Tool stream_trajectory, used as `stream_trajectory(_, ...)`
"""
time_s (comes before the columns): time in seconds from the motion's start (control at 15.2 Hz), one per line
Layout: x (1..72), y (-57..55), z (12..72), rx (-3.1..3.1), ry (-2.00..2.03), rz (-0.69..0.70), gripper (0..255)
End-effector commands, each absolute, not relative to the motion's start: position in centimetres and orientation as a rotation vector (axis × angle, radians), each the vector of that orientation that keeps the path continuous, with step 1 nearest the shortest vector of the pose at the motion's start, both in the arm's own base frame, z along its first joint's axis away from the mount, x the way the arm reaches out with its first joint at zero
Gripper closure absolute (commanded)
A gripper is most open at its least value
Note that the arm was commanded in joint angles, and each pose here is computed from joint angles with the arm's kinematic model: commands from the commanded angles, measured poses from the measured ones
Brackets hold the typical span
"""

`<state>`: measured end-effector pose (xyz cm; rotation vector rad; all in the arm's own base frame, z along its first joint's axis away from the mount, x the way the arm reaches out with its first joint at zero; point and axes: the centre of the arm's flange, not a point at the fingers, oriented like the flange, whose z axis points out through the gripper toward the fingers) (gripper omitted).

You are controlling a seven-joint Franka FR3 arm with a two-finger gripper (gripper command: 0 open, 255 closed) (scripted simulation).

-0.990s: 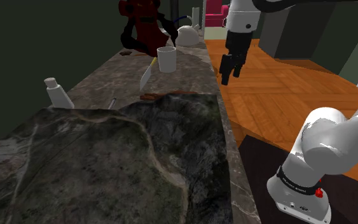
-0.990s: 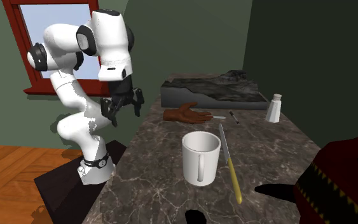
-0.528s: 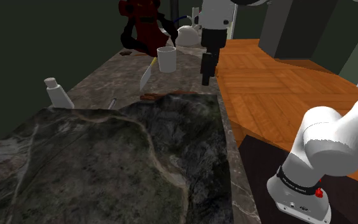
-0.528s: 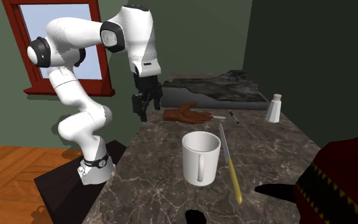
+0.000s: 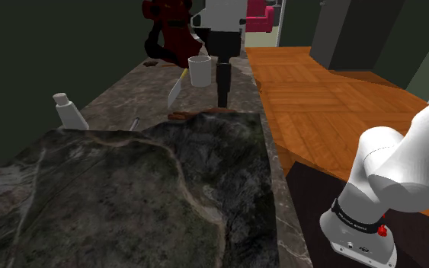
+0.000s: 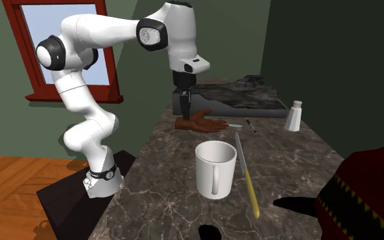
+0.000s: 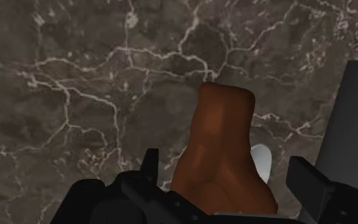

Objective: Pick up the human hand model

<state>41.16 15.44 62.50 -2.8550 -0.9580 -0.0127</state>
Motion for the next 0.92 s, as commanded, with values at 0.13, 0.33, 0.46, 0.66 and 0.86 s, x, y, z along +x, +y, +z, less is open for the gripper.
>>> stream_trajectory(0.13,41.3,16.4,61.1,-2.83,-1.013,-0.014,0)
stream_trajectory(0.33,41.3,16.4,59.5,-2.83,-1.013,-0.014,0)
stream_trajectory(0.46,41.3,16.4,58.6,-2.83,-1.013,-0.014,0)
stream_trajectory(0.66,41.3,16.4,58.7,-2.83,-1.013,-0.014,255)
stream_trajectory(0.86,41.3,16.4,58.7,-2.83,-1.013,-0.014,255)
